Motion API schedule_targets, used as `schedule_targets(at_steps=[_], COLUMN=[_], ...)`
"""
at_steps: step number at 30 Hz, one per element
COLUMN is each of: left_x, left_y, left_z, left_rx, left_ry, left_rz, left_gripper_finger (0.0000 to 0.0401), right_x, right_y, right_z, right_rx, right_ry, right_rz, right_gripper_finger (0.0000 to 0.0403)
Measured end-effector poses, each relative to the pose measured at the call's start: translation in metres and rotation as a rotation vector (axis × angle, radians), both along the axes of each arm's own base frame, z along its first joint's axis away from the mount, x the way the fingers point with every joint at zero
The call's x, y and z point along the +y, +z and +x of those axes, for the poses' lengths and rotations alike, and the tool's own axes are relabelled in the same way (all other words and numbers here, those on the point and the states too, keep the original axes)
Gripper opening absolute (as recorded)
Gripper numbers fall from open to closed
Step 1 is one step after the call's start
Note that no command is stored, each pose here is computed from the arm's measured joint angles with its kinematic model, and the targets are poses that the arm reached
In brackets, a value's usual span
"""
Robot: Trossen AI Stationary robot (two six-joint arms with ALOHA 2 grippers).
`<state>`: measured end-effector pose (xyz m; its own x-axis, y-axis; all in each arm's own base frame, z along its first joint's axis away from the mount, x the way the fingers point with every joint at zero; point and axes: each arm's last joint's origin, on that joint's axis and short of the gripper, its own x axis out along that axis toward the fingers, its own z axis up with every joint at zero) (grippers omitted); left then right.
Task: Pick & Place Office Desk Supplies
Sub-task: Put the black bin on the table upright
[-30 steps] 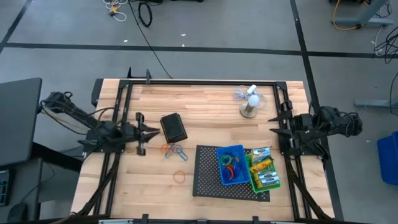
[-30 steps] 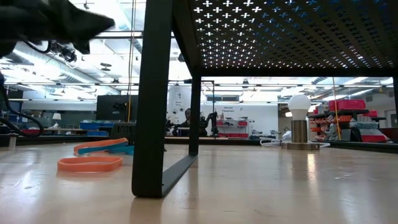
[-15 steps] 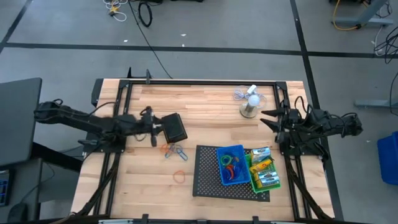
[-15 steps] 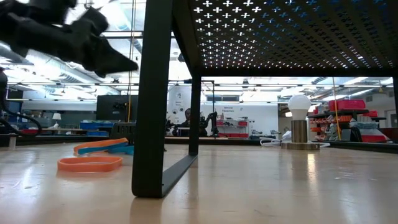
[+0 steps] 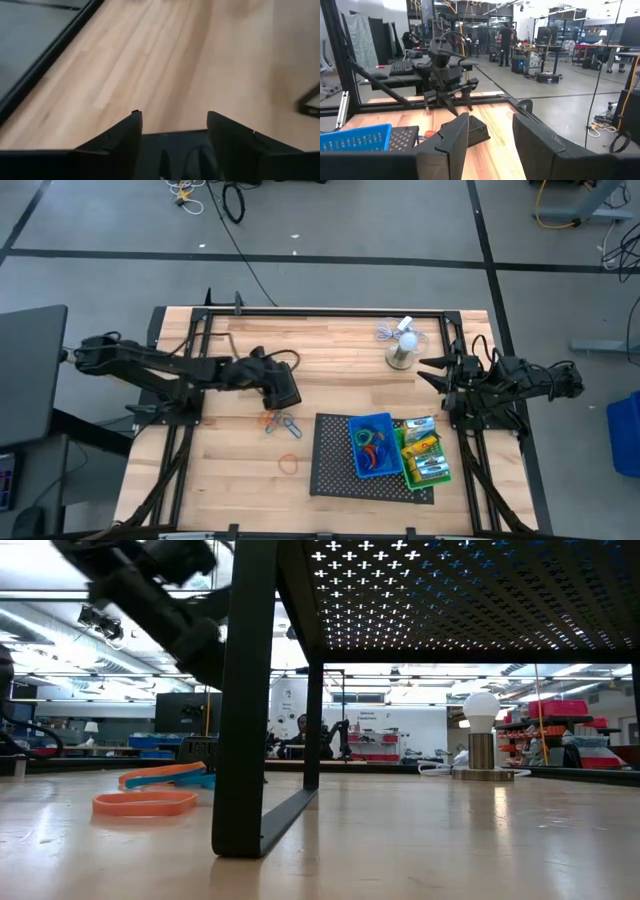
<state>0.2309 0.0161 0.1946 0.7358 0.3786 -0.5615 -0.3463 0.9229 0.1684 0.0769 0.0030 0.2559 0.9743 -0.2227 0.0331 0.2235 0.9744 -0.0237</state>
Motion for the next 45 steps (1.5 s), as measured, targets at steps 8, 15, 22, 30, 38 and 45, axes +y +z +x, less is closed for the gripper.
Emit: schedule_targets(at_steps=[8,15,22,30,38,45], left_x=[0.018,0.030,0.037,0.026,-0.015,-0.052], left_y=[-0.005,-0.010,-0.018,-0.025,-0.030,-0.028], left_z=[0.036,0.046,0.037,0.026,0.015,-0.006], left_rx=[0.167,0.203,0.278,0.390,0.512,0.635], left_ry=[0.073,0.095,0.103,0.148,0.088,0.122], left_rz=[0.079,0.069,-0.078,-0.184,-0.320,-0.459], left_gripper_finger=[0.0234,0.0185,0.0090,0.0009,0.0008,0.0007], right_x=[0.000,0.000,0.000,0.000,0.000,0.000], right_y=[-0.001,-0.001,-0.001,-0.001,-0.001,-0.001], right_z=[0.000,0.000,0.000,0.000,0.000,0.000], right_rx=[0.013,0.015,0.014,0.012,0.016,0.015], right_ry=[0.000,0.000,0.000,0.000,0.000,0.000], right_rz=[-0.006,-0.006,-0.005,-0.005,-0.023,-0.024], right_gripper_finger=[0.0160,0.0160,0.0160,0.0160,0.0160,0.0160])
